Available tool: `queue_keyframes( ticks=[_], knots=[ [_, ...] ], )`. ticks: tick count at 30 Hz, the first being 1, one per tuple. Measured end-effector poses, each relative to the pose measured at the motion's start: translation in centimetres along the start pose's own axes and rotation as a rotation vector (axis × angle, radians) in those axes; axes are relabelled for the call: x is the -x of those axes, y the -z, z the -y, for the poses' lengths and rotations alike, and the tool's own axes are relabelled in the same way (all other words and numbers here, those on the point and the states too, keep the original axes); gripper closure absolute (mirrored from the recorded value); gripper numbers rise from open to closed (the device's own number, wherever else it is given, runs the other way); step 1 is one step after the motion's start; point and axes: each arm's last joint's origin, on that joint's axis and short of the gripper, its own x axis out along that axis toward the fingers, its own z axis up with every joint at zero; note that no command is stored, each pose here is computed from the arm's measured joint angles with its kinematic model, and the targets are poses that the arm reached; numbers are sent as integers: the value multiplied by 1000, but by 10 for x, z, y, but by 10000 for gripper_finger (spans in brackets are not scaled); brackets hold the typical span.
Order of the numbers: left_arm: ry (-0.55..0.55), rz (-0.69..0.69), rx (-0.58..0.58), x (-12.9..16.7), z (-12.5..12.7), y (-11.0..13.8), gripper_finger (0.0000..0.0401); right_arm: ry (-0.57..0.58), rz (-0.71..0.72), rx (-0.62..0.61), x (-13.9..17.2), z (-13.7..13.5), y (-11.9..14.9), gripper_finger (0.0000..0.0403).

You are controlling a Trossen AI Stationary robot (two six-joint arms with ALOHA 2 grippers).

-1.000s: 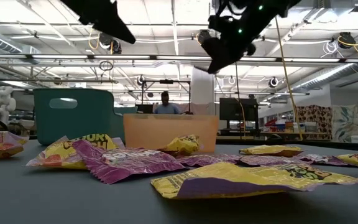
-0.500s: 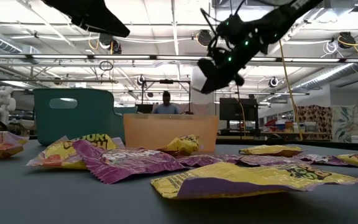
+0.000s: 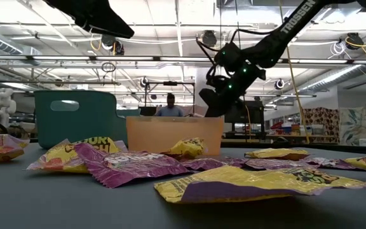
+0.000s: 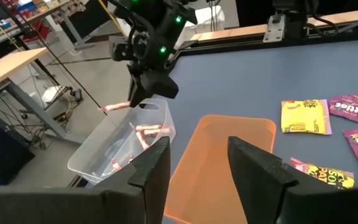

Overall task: Sort candy
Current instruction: Put the white candy into the transparent bin, then put the yellow candy into the green bin

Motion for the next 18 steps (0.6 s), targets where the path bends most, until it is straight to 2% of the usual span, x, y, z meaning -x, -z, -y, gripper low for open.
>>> queue_keyframes(
  ticks=[14,18],
  knots=[
    [0,0,17,0,0,0,235,-6,-21,-6,0,-4,3,318],
    [6,0,18,0,0,0,235,-14,-17,-4,9,-7,-2,303]
  ],
)
